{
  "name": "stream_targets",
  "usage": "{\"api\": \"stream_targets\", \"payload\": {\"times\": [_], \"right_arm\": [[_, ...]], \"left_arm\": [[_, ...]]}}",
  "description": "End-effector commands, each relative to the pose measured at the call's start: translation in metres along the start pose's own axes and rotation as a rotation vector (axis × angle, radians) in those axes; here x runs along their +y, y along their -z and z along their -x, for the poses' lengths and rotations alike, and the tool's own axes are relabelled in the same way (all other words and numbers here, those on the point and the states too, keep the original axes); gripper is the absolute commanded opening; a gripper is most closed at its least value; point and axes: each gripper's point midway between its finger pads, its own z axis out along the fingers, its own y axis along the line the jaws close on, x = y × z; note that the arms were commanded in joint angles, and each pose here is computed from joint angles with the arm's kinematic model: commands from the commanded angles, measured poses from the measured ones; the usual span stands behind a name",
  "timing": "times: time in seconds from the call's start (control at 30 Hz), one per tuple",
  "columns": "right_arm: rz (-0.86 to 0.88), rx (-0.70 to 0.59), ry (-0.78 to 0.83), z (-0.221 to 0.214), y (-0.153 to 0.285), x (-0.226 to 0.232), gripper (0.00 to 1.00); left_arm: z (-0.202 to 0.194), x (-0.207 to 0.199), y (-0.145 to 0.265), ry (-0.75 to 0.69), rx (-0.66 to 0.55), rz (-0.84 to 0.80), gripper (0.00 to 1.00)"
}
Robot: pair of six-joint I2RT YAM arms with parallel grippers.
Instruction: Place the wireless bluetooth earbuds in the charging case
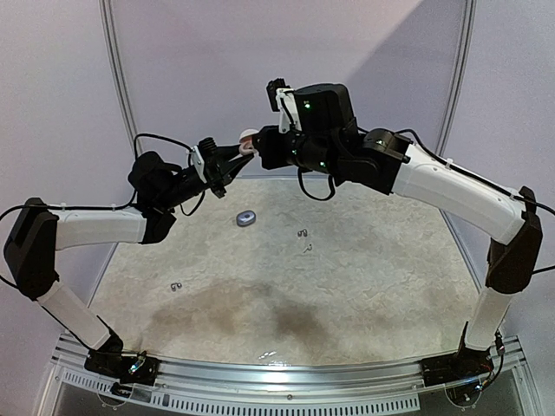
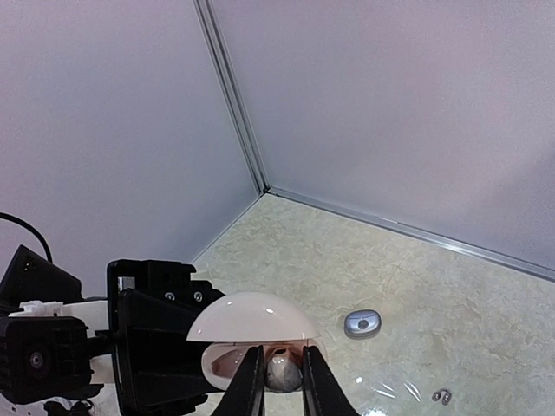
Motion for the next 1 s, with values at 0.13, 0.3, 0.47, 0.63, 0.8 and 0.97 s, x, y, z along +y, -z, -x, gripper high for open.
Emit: {"api": "stream_targets", "payload": {"times": [0.13,0.3,0.47,0.63,0.8,0.97], "right_arm": [[0.023,0.029,0.023,-0.010,-0.006,0.008,0.22],[-0.001,0.034,0.012,-0.012,-0.007,0.003,0.24],[0.007,0.039,0.014,-0.013,-0.008,0.005,0.16],[0.022,0.037,0.026,-0.013,-0.009,0.008,0.09],[0.041,0.020,0.031,-0.009,-0.007,0.011,0.02],[0.054,-0.037,0.031,0.002,0.004,0.010,0.00]], "left_arm": [[0.008,0.002,-0.001,-0.031,-0.011,0.031,0.00],[0.008,0.004,-0.001,-0.039,-0.009,0.039,0.00],[0.009,0.003,-0.001,-0.038,-0.013,0.037,0.00],[0.009,0.003,-0.001,-0.038,-0.014,0.034,0.00],[0.009,0.001,0.000,-0.031,-0.013,0.026,0.00],[0.008,-0.001,0.000,-0.022,-0.011,0.020,0.00]]}}
